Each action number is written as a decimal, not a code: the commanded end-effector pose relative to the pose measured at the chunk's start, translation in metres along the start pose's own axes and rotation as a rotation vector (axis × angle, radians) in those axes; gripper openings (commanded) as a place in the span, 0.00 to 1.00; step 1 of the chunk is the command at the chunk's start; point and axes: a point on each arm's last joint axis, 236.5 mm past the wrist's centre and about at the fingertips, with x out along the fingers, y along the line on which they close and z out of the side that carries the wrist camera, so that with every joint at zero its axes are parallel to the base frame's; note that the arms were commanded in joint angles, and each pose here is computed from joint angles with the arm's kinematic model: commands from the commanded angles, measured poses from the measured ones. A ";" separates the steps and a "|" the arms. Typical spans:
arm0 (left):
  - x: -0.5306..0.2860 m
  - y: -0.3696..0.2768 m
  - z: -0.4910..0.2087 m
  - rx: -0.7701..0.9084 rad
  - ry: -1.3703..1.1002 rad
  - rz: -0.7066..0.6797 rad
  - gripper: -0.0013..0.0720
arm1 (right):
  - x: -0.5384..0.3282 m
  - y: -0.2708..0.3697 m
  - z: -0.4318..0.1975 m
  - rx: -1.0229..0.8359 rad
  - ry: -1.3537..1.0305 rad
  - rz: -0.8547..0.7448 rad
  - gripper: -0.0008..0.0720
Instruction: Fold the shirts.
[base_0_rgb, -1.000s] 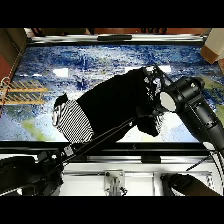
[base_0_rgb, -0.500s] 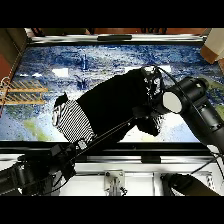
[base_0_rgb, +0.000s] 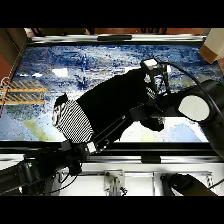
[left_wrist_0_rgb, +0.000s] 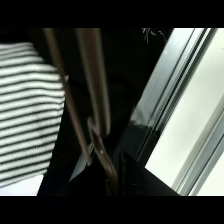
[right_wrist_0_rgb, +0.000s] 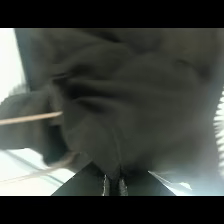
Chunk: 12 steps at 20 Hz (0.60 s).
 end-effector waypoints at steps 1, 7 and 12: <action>0.010 0.000 0.004 0.092 0.017 -0.002 0.08 | -0.013 0.028 0.009 -0.057 -0.043 0.111 0.11; 0.015 0.006 0.028 0.048 -0.074 0.008 0.08 | -0.026 0.038 0.014 -0.061 -0.057 0.147 0.10; 0.008 0.002 0.002 0.199 0.016 -0.010 0.08 | -0.025 0.031 -0.003 -0.063 0.012 0.120 0.10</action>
